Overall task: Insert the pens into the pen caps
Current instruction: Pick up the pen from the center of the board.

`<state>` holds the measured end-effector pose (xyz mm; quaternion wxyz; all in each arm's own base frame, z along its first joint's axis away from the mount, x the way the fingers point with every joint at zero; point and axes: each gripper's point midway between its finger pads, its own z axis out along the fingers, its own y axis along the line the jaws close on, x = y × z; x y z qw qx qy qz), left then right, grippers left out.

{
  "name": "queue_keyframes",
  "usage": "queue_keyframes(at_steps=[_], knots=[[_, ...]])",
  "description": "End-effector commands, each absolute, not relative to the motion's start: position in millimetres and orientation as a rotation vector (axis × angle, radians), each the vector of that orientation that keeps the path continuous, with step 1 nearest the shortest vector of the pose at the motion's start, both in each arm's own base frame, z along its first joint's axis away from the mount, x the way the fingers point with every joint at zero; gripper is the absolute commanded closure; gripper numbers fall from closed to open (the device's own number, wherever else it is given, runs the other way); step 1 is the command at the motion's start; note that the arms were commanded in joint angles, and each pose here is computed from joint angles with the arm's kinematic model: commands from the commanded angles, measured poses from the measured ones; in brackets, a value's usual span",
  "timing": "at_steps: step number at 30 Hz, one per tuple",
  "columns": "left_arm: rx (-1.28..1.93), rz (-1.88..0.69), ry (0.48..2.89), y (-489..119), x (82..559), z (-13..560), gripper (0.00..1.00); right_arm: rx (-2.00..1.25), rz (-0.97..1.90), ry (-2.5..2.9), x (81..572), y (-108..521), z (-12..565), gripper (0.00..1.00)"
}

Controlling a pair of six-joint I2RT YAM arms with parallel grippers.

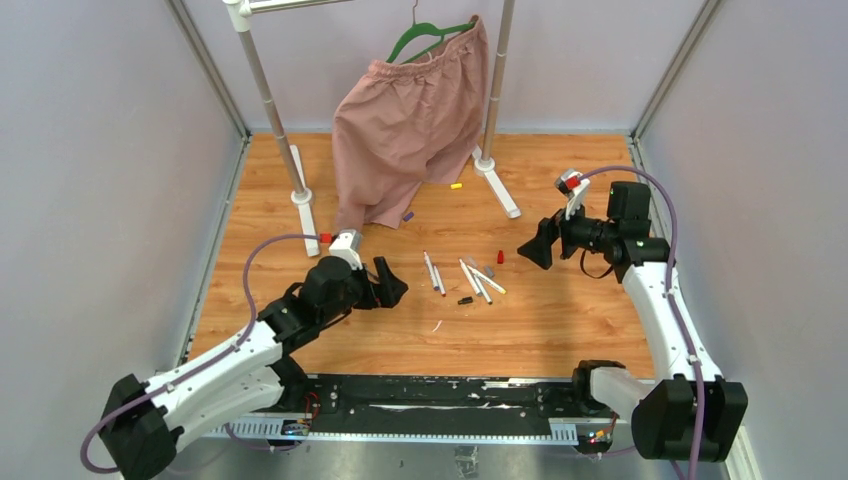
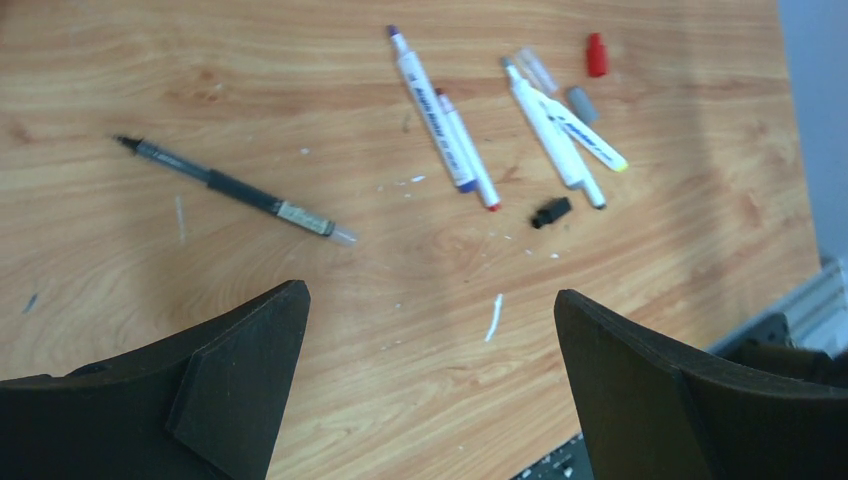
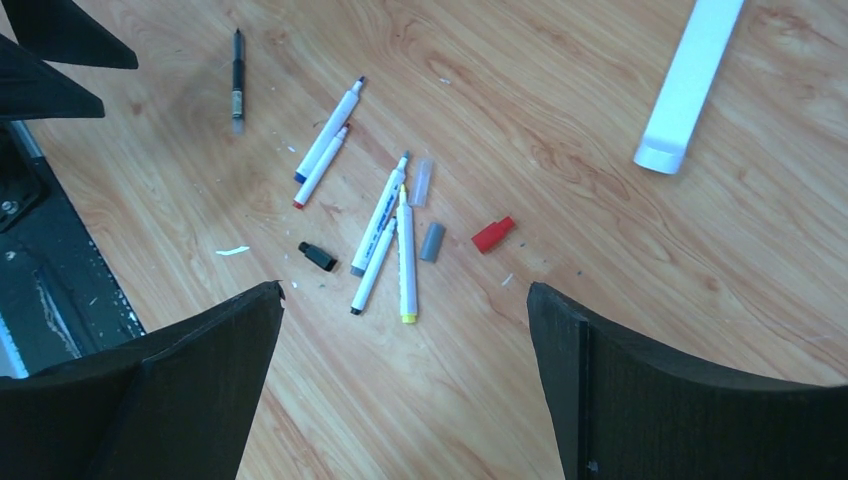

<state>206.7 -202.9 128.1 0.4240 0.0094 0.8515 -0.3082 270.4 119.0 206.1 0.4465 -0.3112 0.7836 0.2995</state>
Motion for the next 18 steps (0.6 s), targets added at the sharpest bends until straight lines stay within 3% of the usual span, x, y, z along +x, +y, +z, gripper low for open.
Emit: queue_keyframes(at_steps=[1, 9, 18], knots=[[-0.225, -0.659, 2.169, -190, 224, 108, 0.00, -0.787, 0.667, 1.925, 279, 115, 206, 0.02], [-0.426, -0.358, 2.265, -163, 238, 86, 0.03, -0.787, 0.595, 1.980, 282, 105, 194, 0.03], [-0.519, -0.215, 2.290, -155, 247, 68, 0.19, -0.800, 0.574, 2.003, 283, 101, 189, 0.06]])
